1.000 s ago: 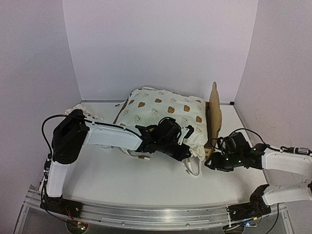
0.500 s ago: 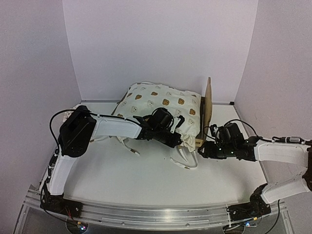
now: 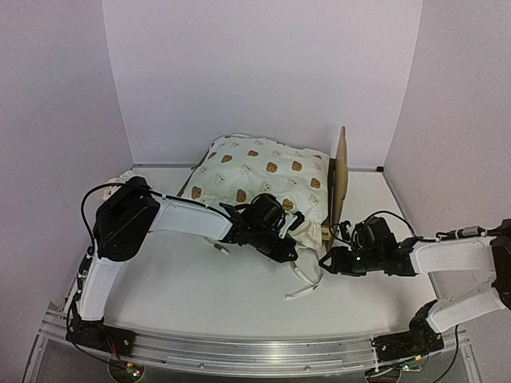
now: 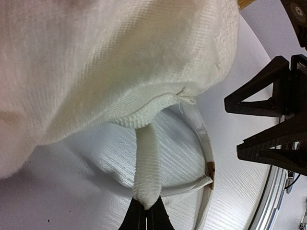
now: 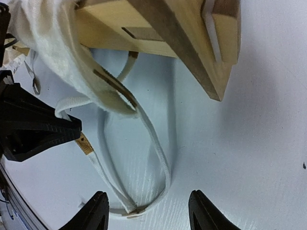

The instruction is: Set up the pet bed

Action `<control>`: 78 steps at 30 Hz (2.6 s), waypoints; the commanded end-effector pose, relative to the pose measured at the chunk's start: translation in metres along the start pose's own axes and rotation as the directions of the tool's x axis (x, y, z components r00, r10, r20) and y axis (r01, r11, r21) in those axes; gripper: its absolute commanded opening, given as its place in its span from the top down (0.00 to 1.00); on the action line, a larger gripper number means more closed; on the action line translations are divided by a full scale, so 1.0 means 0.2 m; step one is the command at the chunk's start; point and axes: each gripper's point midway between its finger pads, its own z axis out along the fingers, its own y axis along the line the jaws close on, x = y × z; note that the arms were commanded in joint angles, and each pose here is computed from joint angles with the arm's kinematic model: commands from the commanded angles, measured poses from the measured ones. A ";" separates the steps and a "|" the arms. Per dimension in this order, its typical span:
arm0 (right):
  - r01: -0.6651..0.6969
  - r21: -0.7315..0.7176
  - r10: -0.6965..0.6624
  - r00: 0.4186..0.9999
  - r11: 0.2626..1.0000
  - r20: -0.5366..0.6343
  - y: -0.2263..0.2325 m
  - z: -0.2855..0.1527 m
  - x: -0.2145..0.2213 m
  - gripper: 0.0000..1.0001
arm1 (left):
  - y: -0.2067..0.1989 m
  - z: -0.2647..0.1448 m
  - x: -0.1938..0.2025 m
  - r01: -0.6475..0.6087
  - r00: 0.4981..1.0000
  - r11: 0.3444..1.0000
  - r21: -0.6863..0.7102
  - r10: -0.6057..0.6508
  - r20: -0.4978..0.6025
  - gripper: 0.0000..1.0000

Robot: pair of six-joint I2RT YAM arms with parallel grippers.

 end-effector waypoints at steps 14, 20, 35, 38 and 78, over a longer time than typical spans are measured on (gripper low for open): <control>0.043 0.005 -0.043 0.998 0.999 -0.037 -0.01 0.21 0.09 0.83 | -0.21 -0.08 -0.02 0.017 1.000 0.993 0.114 -0.017 -0.006 0.99; 0.056 0.030 -0.056 0.998 0.998 0.013 -0.01 0.13 0.04 1.00 | -0.27 -0.13 -0.06 0.007 1.000 0.992 0.124 -0.006 -0.012 0.99; -0.126 0.122 0.082 0.946 0.984 0.314 -0.13 0.00 -0.18 1.00 | -0.54 -0.26 -0.18 0.045 0.996 0.943 0.330 -0.017 -0.085 0.99; -0.210 0.096 0.164 0.921 0.973 0.352 -0.16 0.02 -0.18 1.00 | -0.58 -0.28 -0.18 0.091 0.992 0.930 0.356 -0.054 -0.112 0.99; -0.458 -0.075 0.444 0.790 0.886 0.423 -0.12 0.06 -0.01 1.00 | -0.62 -0.13 -0.07 0.521 0.854 0.632 0.574 -0.376 -0.360 0.99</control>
